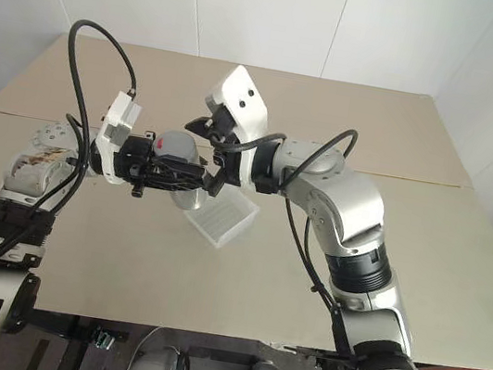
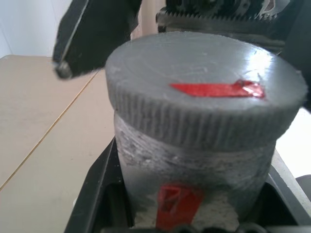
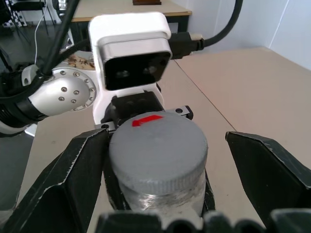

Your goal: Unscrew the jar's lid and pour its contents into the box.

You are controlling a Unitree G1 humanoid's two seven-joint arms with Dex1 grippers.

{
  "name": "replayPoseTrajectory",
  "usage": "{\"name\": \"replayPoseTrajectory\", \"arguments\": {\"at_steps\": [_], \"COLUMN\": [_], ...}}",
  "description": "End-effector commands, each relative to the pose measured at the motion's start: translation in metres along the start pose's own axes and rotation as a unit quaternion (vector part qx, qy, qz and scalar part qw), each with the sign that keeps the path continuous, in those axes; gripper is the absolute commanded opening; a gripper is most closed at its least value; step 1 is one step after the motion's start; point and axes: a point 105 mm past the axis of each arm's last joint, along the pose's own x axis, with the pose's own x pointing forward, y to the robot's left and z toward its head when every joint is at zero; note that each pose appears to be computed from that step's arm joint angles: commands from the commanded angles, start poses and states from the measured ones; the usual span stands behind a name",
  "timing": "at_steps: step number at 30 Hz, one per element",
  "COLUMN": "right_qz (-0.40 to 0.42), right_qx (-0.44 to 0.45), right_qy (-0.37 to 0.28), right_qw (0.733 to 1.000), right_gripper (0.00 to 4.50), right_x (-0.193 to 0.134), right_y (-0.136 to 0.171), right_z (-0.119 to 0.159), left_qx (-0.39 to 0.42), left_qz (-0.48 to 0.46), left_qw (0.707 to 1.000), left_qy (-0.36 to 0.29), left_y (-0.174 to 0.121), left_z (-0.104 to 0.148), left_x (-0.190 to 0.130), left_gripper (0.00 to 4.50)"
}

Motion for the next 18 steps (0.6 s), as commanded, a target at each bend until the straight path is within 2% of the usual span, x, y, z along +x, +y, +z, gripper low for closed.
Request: {"name": "replayPoseTrajectory", "arguments": {"at_steps": [1,4,5,7,10,13,16,18], "right_qz": [-0.001,0.006,0.01,0.036,0.144,0.298,0.389,0.415], "right_qx": [-0.022,-0.018,-0.016,-0.015,-0.027,-0.068,-0.085,-0.093], "right_qy": [-0.026,-0.035,-0.042,-0.057,-0.088,-0.112,-0.111,-0.112], "right_qw": [0.999,0.999,0.999,0.998,0.985,0.945,0.911,0.898], "right_gripper": [3.88,2.9,2.76,2.76,2.76,2.76,2.76,2.76], "right_x": [0.001,0.001,0.0,-0.002,-0.011,-0.026,-0.025,-0.022], "right_y": [0.001,0.001,0.002,0.005,0.018,0.034,0.037,0.037], "right_z": [0.017,0.019,0.021,0.025,0.028,0.025,0.026,0.028], "left_qx": [0.023,0.024,0.024,0.026,0.024,0.025,0.033,0.036], "left_qz": [-0.007,-0.009,-0.01,-0.023,-0.069,-0.125,-0.161,-0.18], "left_qw": [1.0,1.0,1.0,0.999,0.997,0.992,0.986,0.983], "left_qy": [-0.002,0.0,0.0,-0.001,-0.003,-0.019,-0.026,-0.024], "left_y": [-0.001,-0.002,-0.002,-0.005,-0.016,-0.033,-0.047,-0.055], "left_z": [0.012,0.012,0.012,0.014,0.02,0.035,0.046,0.05], "left_x": [-0.002,-0.004,-0.004,-0.005,-0.007,-0.006,-0.004,-0.003], "left_gripper": [1.93,1.93,1.93,1.93,1.93,1.93,1.93,1.93]}}
